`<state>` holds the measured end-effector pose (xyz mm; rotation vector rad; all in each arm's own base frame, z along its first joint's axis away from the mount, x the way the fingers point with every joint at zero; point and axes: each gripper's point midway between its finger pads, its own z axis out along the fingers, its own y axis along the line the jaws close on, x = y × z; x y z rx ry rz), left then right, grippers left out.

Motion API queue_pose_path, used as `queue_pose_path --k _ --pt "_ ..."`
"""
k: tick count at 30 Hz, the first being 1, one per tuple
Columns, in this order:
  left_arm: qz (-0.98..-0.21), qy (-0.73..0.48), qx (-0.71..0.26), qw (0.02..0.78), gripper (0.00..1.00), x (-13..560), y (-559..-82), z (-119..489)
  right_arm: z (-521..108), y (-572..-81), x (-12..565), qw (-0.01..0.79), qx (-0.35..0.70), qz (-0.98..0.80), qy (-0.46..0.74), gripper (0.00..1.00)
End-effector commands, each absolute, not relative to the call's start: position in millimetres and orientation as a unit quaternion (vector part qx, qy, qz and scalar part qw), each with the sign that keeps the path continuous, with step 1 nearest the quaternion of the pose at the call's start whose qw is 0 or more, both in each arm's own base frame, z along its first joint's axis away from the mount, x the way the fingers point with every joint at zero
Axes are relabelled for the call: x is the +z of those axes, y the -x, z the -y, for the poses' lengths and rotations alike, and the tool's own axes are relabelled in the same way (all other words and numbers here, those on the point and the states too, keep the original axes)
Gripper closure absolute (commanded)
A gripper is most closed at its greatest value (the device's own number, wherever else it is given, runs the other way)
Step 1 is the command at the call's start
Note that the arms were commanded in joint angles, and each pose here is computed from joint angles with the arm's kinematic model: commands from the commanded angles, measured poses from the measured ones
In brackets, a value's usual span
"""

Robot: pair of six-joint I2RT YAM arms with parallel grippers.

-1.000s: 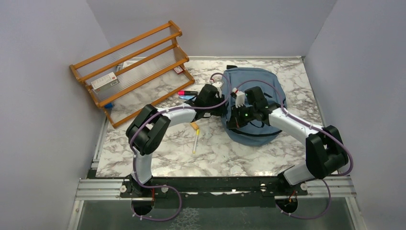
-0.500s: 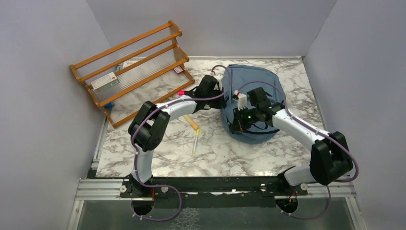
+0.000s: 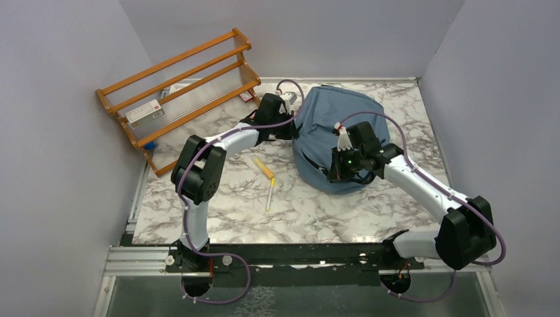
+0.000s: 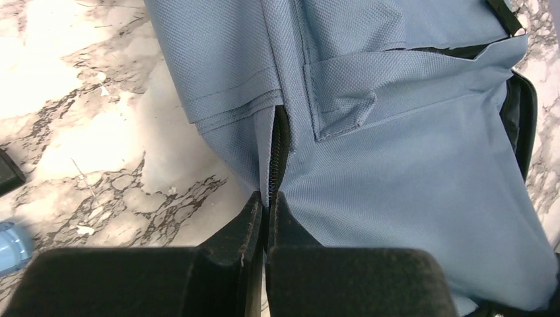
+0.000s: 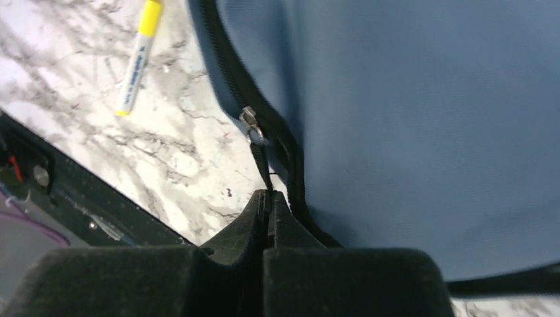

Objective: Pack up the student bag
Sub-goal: Zip the student bag at the center of the board.

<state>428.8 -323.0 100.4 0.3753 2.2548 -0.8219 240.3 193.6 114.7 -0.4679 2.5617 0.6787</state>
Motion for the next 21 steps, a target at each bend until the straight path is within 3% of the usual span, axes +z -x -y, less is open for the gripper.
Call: queue_pose_path --k 1,10,16,19,21 --pt "-0.858 -0.157 -0.296 0.389 1.00 119.7 -454.8 304.2 -167.0 -236.2 116.8 0.222 0.178 -0.952 0.113 0.99" --pt "-0.864 -0.136 -0.295 0.385 0.97 112.5 -461.8 282.2 -158.0 -233.6 132.6 0.243 0.168 -0.952 0.080 0.99" --pt "-0.836 -0.134 -0.353 0.398 0.50 146.7 -437.9 291.1 -170.6 -235.1 140.9 0.254 0.204 -0.942 0.081 0.99" --pt "-0.817 -0.141 -0.377 0.414 0.38 170.7 -417.6 290.7 -173.1 -239.3 146.2 0.271 0.215 -0.936 0.066 0.99" --pt "-0.794 -0.162 -0.397 0.431 0.36 187.8 -400.7 291.7 -173.3 -241.8 150.3 0.284 0.220 -0.932 0.050 0.99"
